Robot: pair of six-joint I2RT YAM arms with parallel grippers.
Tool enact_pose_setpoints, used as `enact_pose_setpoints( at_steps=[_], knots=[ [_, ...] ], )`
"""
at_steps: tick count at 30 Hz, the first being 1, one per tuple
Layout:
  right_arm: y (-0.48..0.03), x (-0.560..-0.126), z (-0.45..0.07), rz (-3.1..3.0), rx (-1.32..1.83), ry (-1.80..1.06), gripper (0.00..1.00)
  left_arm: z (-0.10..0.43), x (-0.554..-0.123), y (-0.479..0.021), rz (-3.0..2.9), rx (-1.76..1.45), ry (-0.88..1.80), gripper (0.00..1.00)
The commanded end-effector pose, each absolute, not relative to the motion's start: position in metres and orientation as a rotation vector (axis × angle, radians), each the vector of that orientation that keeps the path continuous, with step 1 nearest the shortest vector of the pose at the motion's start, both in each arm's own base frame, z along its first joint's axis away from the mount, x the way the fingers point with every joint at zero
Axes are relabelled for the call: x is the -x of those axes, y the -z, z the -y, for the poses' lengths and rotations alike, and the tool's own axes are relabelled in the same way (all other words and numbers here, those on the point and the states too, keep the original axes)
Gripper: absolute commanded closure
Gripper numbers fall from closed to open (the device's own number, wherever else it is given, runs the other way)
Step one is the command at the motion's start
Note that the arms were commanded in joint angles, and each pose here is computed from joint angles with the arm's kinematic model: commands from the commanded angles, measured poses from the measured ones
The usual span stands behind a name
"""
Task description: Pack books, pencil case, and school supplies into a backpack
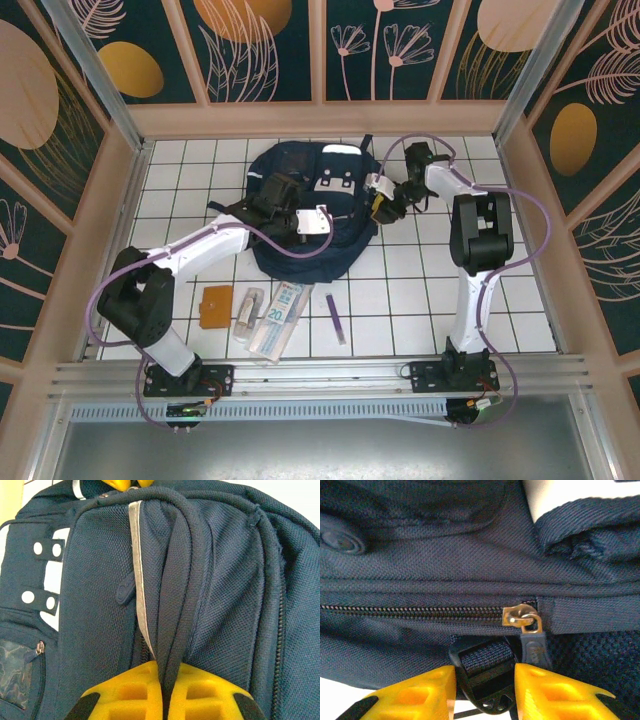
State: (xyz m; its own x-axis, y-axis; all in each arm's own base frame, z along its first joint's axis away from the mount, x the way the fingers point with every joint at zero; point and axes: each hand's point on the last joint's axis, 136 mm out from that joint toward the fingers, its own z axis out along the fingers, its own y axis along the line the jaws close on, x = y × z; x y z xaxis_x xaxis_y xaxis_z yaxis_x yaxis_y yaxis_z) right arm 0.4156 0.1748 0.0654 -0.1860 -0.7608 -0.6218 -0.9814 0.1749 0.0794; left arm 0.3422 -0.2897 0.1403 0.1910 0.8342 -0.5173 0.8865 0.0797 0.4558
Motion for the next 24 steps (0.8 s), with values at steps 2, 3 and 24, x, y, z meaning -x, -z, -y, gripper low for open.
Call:
enact_pose_setpoints(
  at_steps=[2,3,24],
  knots=[
    [-0.089,-0.396,-0.171,-1.991,1.644,-0.654,0.6,0.305,-0.332,-0.178,-1.448,-1.729,0.162,1.0],
    [-0.095,-0.397,-0.171,-1.973,1.634,-0.638,0.56,0.304,-0.329,-0.177,-1.435,-1.741,0.16,1.0],
    [-0.076,-0.41,-0.171,-1.88,1.728,-0.572,0.52,0.307,-0.32,-0.182,-1.383,-1.756,0.202,1.0]
  ],
)
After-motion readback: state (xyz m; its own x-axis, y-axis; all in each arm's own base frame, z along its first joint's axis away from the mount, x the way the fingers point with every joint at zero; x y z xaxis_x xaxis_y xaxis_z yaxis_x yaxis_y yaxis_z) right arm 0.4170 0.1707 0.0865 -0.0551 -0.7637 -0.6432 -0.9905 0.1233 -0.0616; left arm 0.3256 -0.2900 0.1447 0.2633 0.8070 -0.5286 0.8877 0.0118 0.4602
